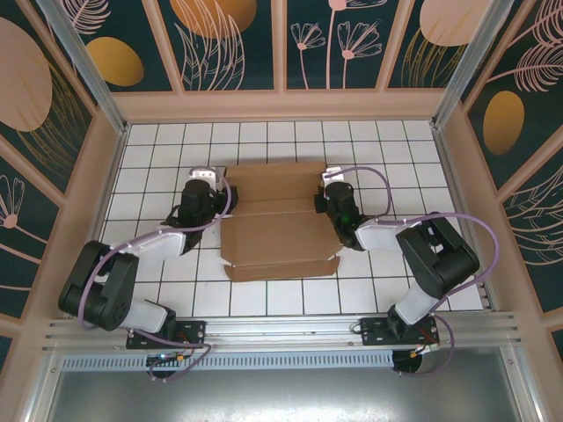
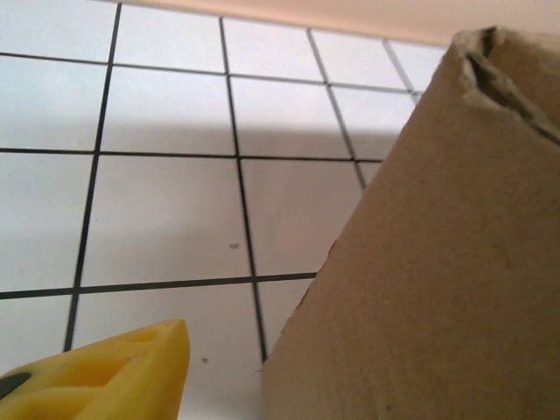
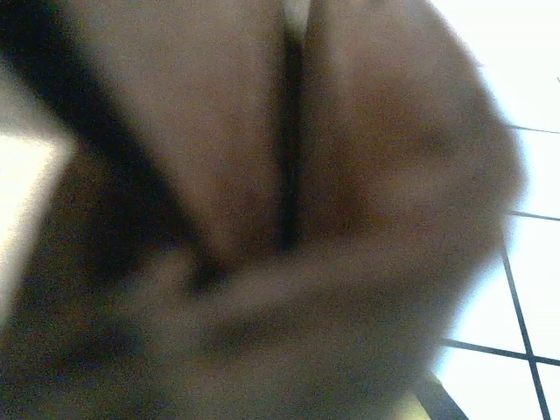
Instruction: Fold the paper box
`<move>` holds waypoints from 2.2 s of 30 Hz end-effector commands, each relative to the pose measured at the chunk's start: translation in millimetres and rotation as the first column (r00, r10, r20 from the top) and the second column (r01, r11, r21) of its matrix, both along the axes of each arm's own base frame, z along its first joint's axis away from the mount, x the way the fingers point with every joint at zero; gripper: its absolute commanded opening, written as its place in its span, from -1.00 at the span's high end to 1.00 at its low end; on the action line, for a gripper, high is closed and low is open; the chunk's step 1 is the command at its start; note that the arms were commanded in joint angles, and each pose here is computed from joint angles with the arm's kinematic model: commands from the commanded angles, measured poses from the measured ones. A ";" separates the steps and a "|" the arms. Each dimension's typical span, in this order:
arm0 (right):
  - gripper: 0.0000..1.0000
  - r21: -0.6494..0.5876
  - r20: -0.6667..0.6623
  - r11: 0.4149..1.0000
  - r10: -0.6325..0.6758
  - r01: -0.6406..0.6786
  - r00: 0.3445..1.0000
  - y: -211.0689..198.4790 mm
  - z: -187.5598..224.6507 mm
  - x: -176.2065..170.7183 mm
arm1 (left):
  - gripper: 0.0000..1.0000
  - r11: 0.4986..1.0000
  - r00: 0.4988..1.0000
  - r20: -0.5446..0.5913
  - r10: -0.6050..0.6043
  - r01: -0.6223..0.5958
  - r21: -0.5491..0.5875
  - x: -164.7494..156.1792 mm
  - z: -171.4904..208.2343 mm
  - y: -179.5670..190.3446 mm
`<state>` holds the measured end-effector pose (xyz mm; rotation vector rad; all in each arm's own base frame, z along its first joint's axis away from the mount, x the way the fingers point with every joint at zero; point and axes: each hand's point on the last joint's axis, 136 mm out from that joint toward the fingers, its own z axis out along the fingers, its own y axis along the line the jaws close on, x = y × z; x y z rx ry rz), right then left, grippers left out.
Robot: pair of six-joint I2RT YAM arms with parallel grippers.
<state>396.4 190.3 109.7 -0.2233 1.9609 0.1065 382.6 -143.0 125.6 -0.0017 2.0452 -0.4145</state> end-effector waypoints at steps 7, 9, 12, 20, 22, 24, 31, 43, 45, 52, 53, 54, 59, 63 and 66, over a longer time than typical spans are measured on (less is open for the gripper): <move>0.83 -0.012 0.049 0.995 -0.099 0.099 0.994 -17.8 7.3 5.1 | -0.29 0.984 0.996 0.093 -0.007 0.024 -0.179 -10.8 33.8 -4.0; 0.82 -0.005 0.042 0.995 -0.101 0.102 0.994 -16.9 6.3 6.0 | -0.29 0.980 0.994 0.109 -0.021 0.042 -0.194 -12.5 42.0 -6.6; 0.81 0.004 0.030 0.996 -0.092 0.091 0.995 -14.6 2.2 6.1 | -0.25 0.969 0.986 0.150 -0.077 0.110 -0.223 -20.1 56.6 -15.2; 0.78 0.027 0.005 0.996 -0.082 0.082 0.997 -14.1 -5.4 7.5 | -0.07 0.919 0.943 0.324 -0.072 0.189 -0.346 -41.8 124.1 -15.1; 0.77 0.028 0.002 0.996 -0.081 0.081 0.997 -14.0 -6.7 7.3 | -0.30 0.917 0.951 0.308 -0.024 0.143 -0.372 -35.2 129.6 -10.0; 0.77 0.028 0.003 0.996 -0.079 0.079 0.997 -13.6 -7.1 7.5 | -0.43 0.915 0.961 0.275 -0.012 0.121 -0.384 -24.8 131.2 -11.9; 0.77 0.011 -0.005 0.996 -0.087 0.087 0.996 -15.9 -11.5 8.7 | -0.45 0.932 0.992 0.120 -0.047 0.087 -0.351 12.3 93.4 -30.6; 0.76 0.000 -0.023 0.998 -0.066 0.066 0.998 -17.3 -15.3 4.0 | -0.04 0.916 0.998 -0.062 -0.013 -0.013 -0.402 11.0 5.3 -28.9; 0.72 0.002 -0.024 0.999 -0.053 0.053 0.998 -16.1 -13.4 2.4 | 0.03 0.918 0.997 -0.077 -0.004 -0.027 -0.396 9.4 -1.4 -26.9; 0.07 0.069 0.021 0.996 0.049 -0.051 0.999 -4.5 23.3 -11.2 | -0.02 0.937 0.998 -0.055 0.030 -0.047 -0.347 15.8 14.8 -20.4; -0.04 0.083 0.033 0.995 0.057 -0.059 0.998 -5.0 29.0 -14.6 | -0.03 0.939 0.998 -0.058 0.024 -0.042 -0.342 16.9 15.2 -21.5; -0.13 0.095 0.051 0.993 0.061 -0.066 0.997 -7.1 35.0 -19.0 | -0.03 0.941 0.998 -0.065 0.016 -0.037 -0.337 18.1 14.6 -23.2; -0.27 0.149 0.163 0.975 0.139 -0.163 0.977 -5.6 61.6 -43.0 | -0.03 0.946 0.997 -0.076 -0.001 -0.023 -0.322 20.4 10.3 -26.7; -0.23 0.235 0.219 0.938 0.204 -0.254 0.954 -1.5 89.2 -45.9 | -0.03 0.952 0.997 -0.078 -0.007 -0.018 -0.305 20.4 8.7 -26.4; -0.15 0.289 0.207 0.929 0.176 -0.232 0.962 -4.2 104.5 -31.4 | -0.03 0.953 0.997 -0.080 -0.010 -0.014 -0.301 20.5 6.7 -27.2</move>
